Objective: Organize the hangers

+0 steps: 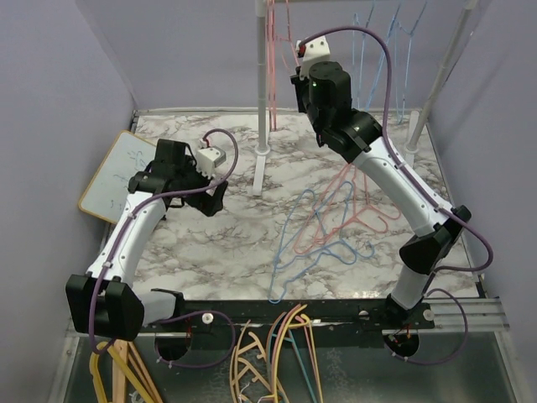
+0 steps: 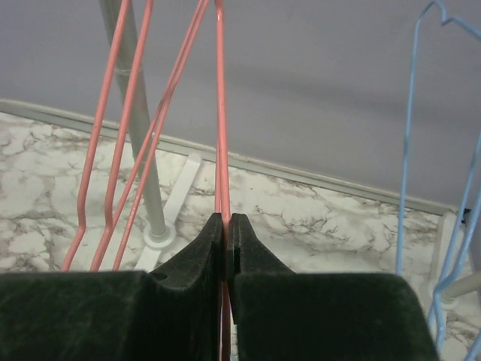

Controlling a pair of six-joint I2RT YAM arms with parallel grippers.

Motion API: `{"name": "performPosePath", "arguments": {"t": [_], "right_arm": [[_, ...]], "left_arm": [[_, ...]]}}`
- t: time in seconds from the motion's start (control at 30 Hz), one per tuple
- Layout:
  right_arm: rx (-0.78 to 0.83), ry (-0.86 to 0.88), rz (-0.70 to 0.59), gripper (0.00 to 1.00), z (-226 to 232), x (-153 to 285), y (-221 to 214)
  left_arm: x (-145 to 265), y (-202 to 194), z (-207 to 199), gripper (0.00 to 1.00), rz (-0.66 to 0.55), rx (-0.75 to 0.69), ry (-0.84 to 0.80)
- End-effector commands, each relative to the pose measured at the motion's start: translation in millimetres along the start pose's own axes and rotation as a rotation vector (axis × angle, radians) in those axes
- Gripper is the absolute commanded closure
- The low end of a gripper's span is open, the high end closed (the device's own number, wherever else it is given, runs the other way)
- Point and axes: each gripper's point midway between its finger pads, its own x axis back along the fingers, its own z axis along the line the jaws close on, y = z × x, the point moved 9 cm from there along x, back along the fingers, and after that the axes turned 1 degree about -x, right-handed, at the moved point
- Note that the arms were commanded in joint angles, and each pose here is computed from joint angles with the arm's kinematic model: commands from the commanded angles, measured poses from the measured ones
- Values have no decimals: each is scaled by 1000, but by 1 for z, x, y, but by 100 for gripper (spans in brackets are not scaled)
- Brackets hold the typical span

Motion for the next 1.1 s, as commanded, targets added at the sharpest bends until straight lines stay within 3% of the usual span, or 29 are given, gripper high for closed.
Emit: {"name": "performPosePath", "arguments": {"t": [0.0,0.13,0.2,0.33,0.4,0.63,0.87,1.07], "right_arm": [[-47,116,-3,99,14,3,0],[-63,214,-2,97,20,8,1],[-71,241,1,86,20,12,2],[-60,244,19,24,13,23,7],[-56,206,21,2,2,34,11],[-177,137,-60,0,-59,122,31],[-296,17,-91,0,-121,208,8],[-394,-72,-72,0,-149,250,-16]], "left_arm": [[-9,-11,-4,1,68,-33,-13],[-22,-24,-6,1,187,-101,49],[-27,-30,-9,1,234,-144,69],[-32,-29,-24,1,264,-203,-22],[-34,-22,-34,1,256,-239,-87],[-64,13,-69,1,274,-318,-278],[-117,68,-117,1,279,-240,-422],[-146,128,-167,1,120,-204,-360]]}}
